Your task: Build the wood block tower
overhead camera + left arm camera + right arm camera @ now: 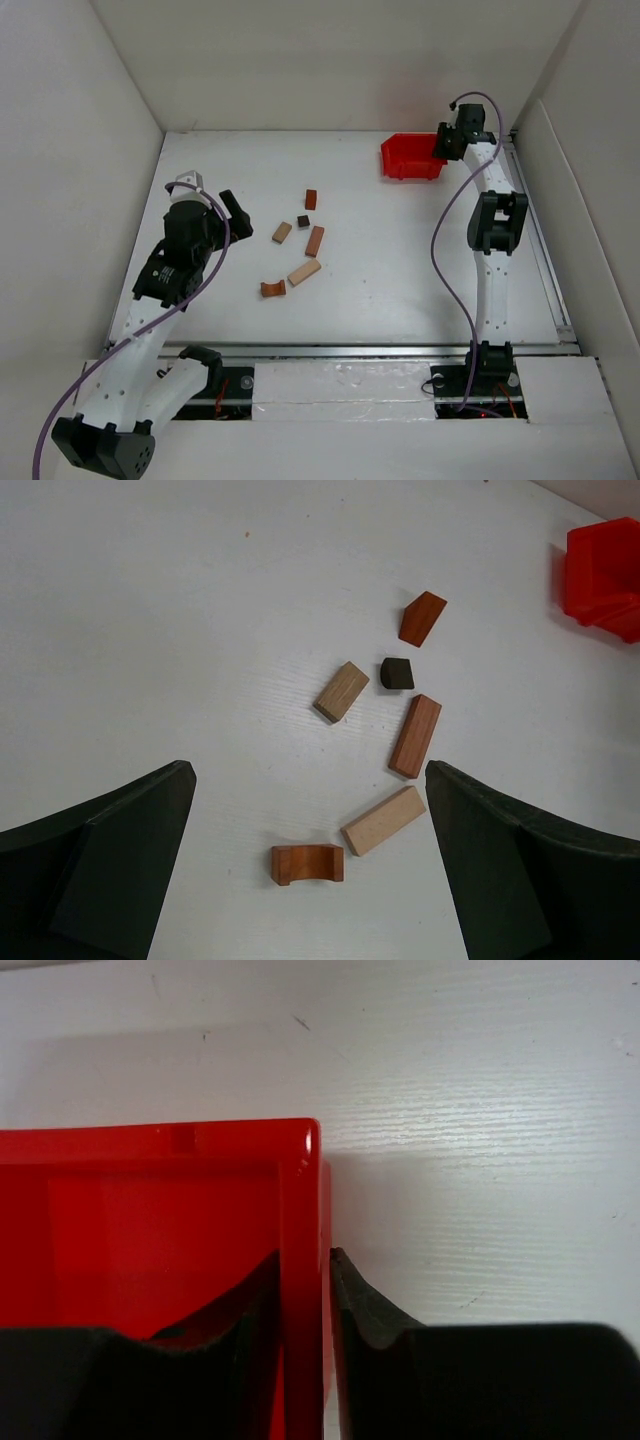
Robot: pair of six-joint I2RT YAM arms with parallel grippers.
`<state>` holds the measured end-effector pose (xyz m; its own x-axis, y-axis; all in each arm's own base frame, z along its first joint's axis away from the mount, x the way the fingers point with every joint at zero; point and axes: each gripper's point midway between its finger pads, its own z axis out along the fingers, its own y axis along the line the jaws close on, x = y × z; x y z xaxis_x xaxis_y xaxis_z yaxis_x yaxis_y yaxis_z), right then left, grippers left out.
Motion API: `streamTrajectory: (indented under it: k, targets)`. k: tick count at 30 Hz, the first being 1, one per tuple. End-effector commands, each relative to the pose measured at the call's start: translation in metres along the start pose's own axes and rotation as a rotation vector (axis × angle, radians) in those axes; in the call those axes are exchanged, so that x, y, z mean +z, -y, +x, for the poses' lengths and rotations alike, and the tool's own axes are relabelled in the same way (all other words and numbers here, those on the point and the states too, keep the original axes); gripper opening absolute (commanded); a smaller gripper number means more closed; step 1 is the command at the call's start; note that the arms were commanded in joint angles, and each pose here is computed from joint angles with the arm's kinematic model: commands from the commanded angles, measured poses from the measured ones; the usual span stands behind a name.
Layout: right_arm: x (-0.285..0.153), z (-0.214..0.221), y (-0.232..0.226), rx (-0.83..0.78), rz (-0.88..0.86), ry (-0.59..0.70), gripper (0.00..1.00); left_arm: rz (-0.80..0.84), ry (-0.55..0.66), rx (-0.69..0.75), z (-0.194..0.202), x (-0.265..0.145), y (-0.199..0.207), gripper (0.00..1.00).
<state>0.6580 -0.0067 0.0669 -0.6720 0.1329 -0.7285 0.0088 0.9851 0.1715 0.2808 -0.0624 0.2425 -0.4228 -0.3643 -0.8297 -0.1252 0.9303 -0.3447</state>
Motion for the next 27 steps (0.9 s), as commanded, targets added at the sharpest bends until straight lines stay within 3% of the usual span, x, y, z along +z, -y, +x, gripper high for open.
streamTrajectory:
  k: [1,2,3,4,6,7,12,13,16,17,18,22,27]
  targets:
    - [-0.012,-0.030,-0.002,0.021,0.011,0.074,0.38,0.025,0.018,0.011,-0.003,0.003,0.005,0.99]
    - [-0.012,-0.030,-0.002,0.023,0.009,0.074,0.43,0.023,0.014,0.012,-0.002,0.004,0.005,0.99]
    - [-0.016,-0.034,-0.003,0.032,0.012,0.086,0.64,0.025,0.012,0.014,-0.002,0.004,0.005,0.99]
    - [-0.018,-0.037,-0.003,0.038,0.015,0.094,0.77,0.027,0.008,0.016,-0.001,0.005,0.006,0.99]
    - [-0.027,-0.047,-0.016,0.035,-0.052,0.117,0.96,0.026,0.007,0.016,-0.001,0.005,0.006,0.99]
    - [-0.040,-0.061,-0.015,0.056,-0.055,0.145,1.00,0.027,0.005,0.016,-0.001,0.006,0.006,0.99]
    - [-0.106,-0.116,-0.033,0.062,-0.082,0.282,1.00,0.016,0.000,0.015,0.000,0.008,0.005,0.99]
    - [-0.140,-0.138,-0.039,0.062,-0.083,0.340,1.00,0.008,0.003,0.014,-0.001,0.008,0.004,0.99]
    - [-0.169,-0.132,-0.068,0.036,-0.053,0.350,1.00,-0.038,0.014,0.000,-0.003,0.009,-0.003,0.99]
    - [-0.205,-0.142,-0.101,0.002,-0.078,0.402,1.00,-0.054,0.013,-0.004,-0.003,0.009,-0.006,0.99]
    - [-0.200,-0.124,-0.099,0.006,0.001,0.389,1.00,-0.076,0.027,-0.018,-0.006,0.009,-0.010,0.99]
    - [-0.246,-0.088,-0.166,-0.002,0.015,0.454,1.00,-0.139,0.060,-0.057,-0.011,0.006,-0.020,0.99]
    - [-0.300,-0.044,-0.250,0.052,-0.174,0.521,1.00,-0.205,0.082,-0.082,-0.012,0.004,-0.032,0.99]
